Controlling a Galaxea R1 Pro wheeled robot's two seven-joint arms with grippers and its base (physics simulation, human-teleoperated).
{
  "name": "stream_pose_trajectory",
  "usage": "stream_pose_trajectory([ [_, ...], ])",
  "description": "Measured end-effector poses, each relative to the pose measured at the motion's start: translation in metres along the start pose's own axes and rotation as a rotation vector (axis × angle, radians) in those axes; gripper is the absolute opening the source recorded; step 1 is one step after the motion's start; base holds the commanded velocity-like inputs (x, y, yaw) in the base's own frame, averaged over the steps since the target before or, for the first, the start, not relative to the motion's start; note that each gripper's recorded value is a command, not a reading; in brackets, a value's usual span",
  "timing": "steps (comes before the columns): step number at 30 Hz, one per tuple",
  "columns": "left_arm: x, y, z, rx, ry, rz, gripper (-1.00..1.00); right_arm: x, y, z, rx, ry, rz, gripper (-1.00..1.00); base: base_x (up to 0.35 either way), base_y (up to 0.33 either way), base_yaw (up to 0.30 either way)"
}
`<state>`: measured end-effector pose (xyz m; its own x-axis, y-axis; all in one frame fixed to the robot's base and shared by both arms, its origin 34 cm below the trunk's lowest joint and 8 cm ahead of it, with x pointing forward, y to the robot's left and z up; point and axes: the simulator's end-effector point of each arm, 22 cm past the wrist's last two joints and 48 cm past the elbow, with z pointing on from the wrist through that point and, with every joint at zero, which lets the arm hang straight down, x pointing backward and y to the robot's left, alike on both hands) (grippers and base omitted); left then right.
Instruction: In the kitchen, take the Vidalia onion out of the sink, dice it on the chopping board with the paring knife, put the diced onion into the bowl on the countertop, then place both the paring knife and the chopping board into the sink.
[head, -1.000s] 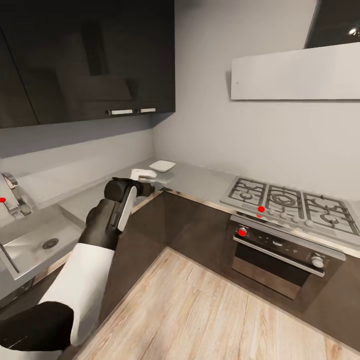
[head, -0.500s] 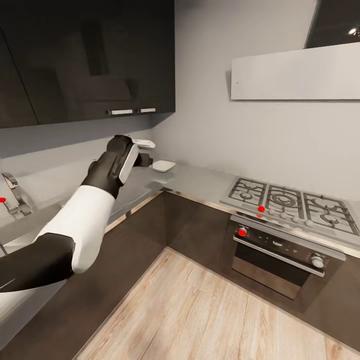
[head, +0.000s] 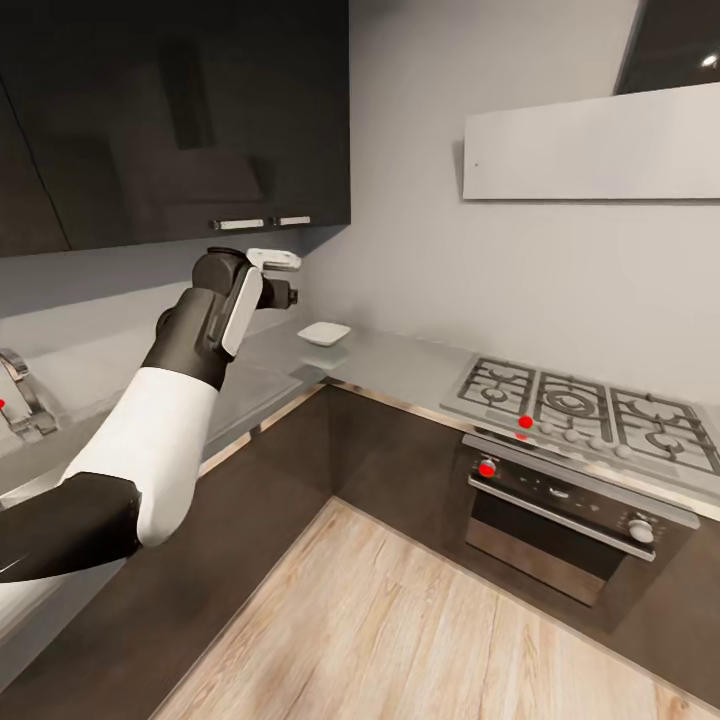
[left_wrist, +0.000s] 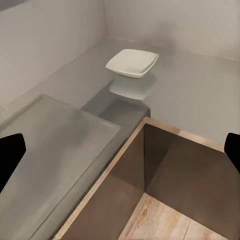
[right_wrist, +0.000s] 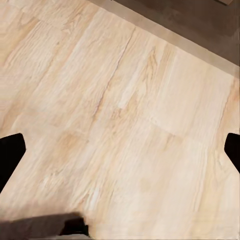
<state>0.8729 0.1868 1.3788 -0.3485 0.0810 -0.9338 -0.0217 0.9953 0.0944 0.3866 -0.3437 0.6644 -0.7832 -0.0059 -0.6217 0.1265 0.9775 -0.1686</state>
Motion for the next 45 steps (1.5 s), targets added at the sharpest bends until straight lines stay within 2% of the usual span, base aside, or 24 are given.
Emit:
stream_pose_trajectory([
  [3, 0.002, 0.000, 0.001, 0.000, 0.006, 0.000, 1.00, 0.052, 0.021, -0.016, -0.035, 0.118, 0.014, 1.00, 0.268, 0.000, 0.000],
  [8, 0.007, -0.001, 0.004, 0.001, 0.018, 0.002, 1.00, 0.096, 0.044, -0.036, -0.073, 0.220, 0.024, 1.00, 0.300, 0.000, 0.000],
  [11, 0.008, -0.001, 0.004, 0.001, 0.021, 0.002, 1.00, 0.125, 0.048, -0.050, -0.081, 0.303, 0.017, 1.00, 0.313, 0.000, 0.000],
  [13, 0.011, -0.001, 0.006, 0.001, 0.029, 0.003, 1.00, 0.156, 0.048, -0.065, -0.086, 0.412, 0.005, 1.00, 0.316, 0.000, 0.000],
  [15, 0.015, -0.001, 0.008, 0.000, 0.038, 0.004, 1.00, 0.175, 0.048, -0.075, -0.089, 0.490, -0.004, 1.00, 0.317, 0.000, 0.000],
  [18, 0.025, -0.002, 0.013, 0.000, 0.063, 0.008, 1.00, 0.193, 0.048, -0.087, -0.093, 0.571, -0.015, 1.00, 0.319, 0.000, 0.000],
  [23, 0.049, -0.004, 0.025, 0.001, 0.127, 0.017, 1.00, 0.206, 0.051, -0.096, -0.103, 0.614, -0.018, 1.00, 0.321, 0.000, 0.000],
  [27, 0.064, -0.005, 0.031, 0.002, 0.165, 0.022, 1.00, 0.217, 0.062, -0.107, -0.134, 0.637, -0.010, 1.00, 0.323, 0.000, 0.000],
  [45, 0.072, -0.002, 0.035, -0.005, 0.184, 0.025, 1.00, 0.223, 0.065, -0.113, -0.142, 0.649, -0.007, 1.00, 0.325, 0.000, 0.000],
])
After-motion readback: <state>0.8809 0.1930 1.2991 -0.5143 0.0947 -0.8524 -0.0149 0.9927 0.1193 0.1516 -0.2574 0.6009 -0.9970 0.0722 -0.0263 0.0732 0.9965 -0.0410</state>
